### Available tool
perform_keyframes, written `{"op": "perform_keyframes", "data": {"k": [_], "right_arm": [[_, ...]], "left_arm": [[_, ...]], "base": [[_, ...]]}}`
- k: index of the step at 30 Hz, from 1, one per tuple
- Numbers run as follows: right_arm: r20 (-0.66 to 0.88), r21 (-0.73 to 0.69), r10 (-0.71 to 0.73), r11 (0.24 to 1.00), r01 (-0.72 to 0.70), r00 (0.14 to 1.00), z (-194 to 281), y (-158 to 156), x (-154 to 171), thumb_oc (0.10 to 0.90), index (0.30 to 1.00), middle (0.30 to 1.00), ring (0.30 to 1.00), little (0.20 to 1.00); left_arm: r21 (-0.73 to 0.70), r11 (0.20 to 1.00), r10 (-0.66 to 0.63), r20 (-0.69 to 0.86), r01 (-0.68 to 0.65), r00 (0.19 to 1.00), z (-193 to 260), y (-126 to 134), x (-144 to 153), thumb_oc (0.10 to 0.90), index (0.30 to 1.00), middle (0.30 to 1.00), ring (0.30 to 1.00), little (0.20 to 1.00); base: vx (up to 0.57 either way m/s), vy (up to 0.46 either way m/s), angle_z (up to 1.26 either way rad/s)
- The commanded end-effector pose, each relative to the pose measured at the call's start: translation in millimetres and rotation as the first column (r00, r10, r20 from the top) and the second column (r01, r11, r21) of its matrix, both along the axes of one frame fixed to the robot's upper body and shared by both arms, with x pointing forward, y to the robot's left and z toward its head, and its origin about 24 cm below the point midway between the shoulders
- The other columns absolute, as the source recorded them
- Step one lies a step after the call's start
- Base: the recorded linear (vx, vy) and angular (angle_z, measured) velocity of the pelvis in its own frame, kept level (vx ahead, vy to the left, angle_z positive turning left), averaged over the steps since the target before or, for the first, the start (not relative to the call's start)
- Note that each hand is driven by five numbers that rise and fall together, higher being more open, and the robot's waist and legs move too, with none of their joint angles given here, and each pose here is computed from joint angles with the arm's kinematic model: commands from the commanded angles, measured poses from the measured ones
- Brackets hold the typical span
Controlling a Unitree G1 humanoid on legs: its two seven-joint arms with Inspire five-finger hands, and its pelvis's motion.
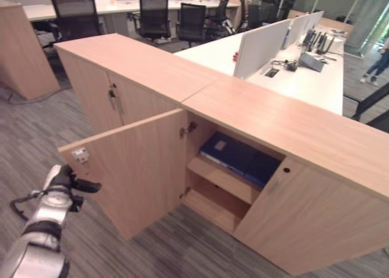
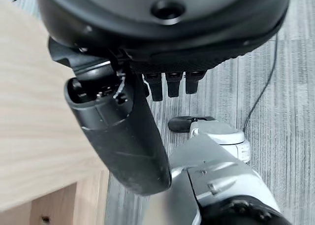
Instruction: Put the empty folder in the office cabinet
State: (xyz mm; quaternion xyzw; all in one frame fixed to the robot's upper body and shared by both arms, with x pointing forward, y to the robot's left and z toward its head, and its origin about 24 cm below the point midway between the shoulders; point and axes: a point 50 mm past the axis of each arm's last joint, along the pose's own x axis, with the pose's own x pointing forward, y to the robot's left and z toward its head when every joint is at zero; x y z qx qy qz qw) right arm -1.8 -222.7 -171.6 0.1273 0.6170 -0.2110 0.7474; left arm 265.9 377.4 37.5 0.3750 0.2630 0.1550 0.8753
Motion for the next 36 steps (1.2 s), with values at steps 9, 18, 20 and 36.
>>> {"op": "perform_keyframes", "data": {"k": [9, 18, 20, 36], "right_arm": [[0.140, -0.032, 0.087, 0.996, -0.083, 0.986, 3.3, 6.2, 62.3, 0.800, 0.900, 0.900, 0.900, 0.900], [0.116, -0.012, 0.126, 0.992, -0.125, 0.985, 0.3, 17.1, 64.1, 0.800, 0.900, 0.900, 0.900, 0.900], [0.104, -0.022, 0.163, 0.987, -0.162, 0.981, 0.0, 17.5, 64.3, 0.800, 0.900, 0.900, 0.900, 0.900], [0.183, -0.021, 0.154, 0.988, -0.153, 0.971, 4.8, 16.7, 75.0, 0.800, 0.900, 0.900, 0.900, 0.900]], "left_arm": [[-0.392, 0.666, -0.561, 0.297, 0.635, 0.772, -39.2, -206.8, -9.1, 0.800, 0.900, 0.900, 0.900, 0.900], [-0.277, 0.373, -0.783, 0.418, 0.886, 0.460, 15.6, -246.2, -27.2, 0.800, 0.900, 0.900, 0.900, 0.900], [-0.202, 0.272, -0.824, 0.456, 0.941, 0.336, 33.8, -265.2, -26.3, 0.800, 0.900, 0.900, 0.900, 0.900], [-0.325, 0.148, -0.802, 0.513, 0.934, 0.306, 32.0, -306.1, -15.7, 0.800, 0.900, 0.900, 0.900, 0.900]], "base": [[-0.01, -0.007, 0.14], [-0.01, -0.001, 0.05], [-0.02, 0.006, 0.06], [-0.02, -0.096, -0.34]]}}
